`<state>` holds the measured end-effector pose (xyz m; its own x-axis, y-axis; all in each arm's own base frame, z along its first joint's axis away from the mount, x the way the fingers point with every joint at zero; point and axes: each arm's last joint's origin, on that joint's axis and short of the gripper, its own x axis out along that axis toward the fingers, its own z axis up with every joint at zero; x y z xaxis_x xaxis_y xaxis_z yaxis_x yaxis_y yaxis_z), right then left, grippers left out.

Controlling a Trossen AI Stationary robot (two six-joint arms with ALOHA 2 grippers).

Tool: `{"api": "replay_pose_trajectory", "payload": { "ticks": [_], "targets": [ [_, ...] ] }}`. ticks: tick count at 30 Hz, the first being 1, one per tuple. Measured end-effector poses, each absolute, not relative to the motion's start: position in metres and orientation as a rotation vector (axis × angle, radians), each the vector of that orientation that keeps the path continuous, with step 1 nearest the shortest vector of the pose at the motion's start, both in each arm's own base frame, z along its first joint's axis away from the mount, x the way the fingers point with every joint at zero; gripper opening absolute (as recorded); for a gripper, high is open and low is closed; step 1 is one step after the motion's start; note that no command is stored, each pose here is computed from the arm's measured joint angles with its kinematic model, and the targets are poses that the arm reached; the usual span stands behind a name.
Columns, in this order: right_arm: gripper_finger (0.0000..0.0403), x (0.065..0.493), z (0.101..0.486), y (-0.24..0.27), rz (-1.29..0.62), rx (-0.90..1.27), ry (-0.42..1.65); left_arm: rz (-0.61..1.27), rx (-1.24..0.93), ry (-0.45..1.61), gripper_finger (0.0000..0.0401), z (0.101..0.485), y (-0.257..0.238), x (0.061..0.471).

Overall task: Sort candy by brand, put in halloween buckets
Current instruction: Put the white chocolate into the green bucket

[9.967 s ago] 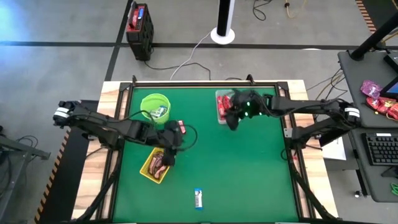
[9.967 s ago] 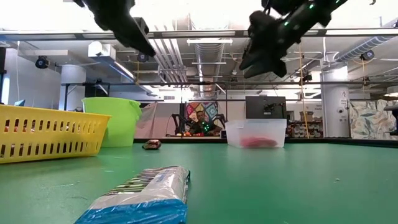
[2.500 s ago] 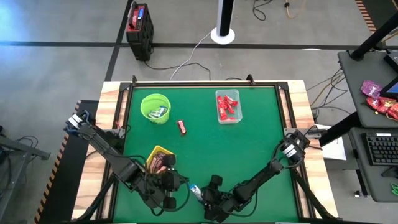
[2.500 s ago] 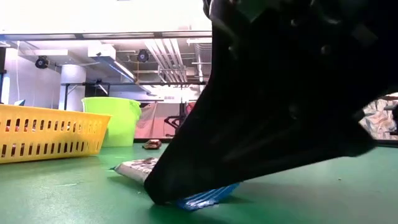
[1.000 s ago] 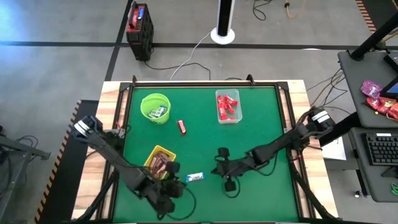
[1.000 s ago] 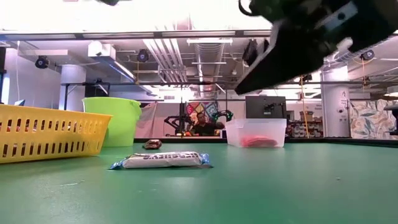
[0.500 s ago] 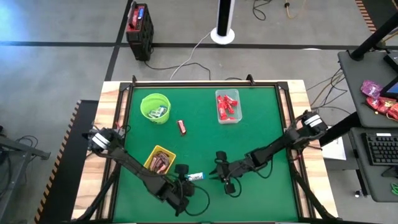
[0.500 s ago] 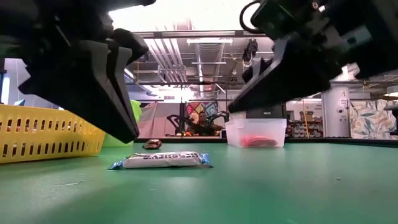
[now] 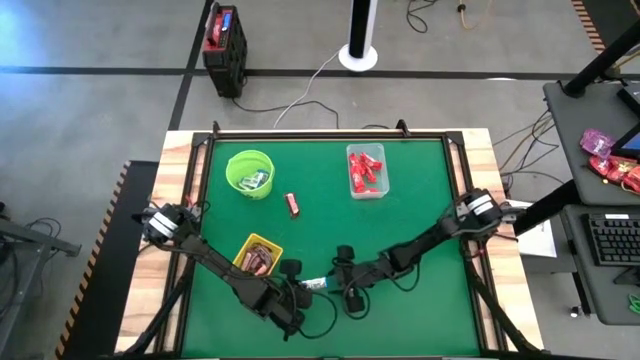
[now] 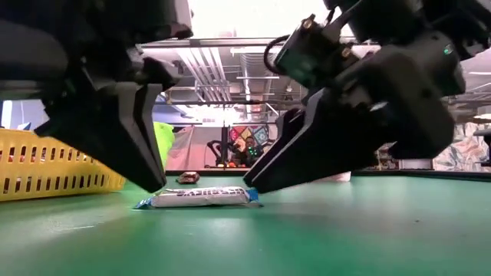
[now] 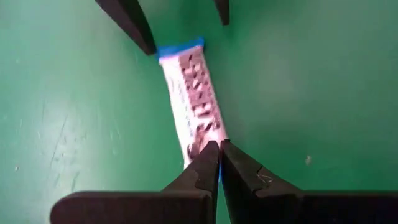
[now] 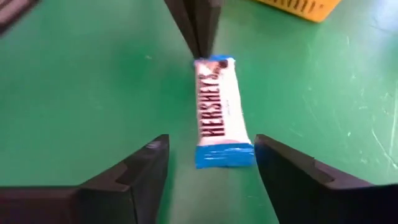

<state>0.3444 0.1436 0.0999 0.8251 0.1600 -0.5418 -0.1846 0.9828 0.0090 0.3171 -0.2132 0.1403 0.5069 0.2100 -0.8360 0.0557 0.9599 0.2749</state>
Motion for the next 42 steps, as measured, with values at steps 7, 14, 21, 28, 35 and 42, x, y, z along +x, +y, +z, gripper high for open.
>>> {"api": "replay_pose_trajectory", "payload": {
  "ticks": [7,14,21,28,35,42],
  "targets": [
    [0.0239,0.354,0.09,0.137,0.158,-0.016,0.596,0.107,0.25,1.057,0.0,0.13,-0.209,0.311],
    [0.0231,0.358,0.089,0.135,0.17,0.002,0.581,0.098,0.241,1.056,0.0,0.129,-0.208,0.312],
    [0.0227,0.362,0.09,0.132,0.162,0.022,0.547,0.098,0.24,1.058,0.0,0.128,-0.208,0.312],
    [0.0213,0.362,0.081,0.132,0.17,0.019,0.564,0.101,0.234,1.054,0.0,0.126,-0.206,0.311],
    [0.0175,0.363,0.076,0.132,0.177,-0.005,0.556,0.101,0.228,1.044,0.0,0.125,-0.206,0.311],
    [0.0106,0.363,0.077,0.132,0.193,-0.031,0.548,0.1,0.225,1.04,0.0,0.125,-0.207,0.312]
  ]
}}
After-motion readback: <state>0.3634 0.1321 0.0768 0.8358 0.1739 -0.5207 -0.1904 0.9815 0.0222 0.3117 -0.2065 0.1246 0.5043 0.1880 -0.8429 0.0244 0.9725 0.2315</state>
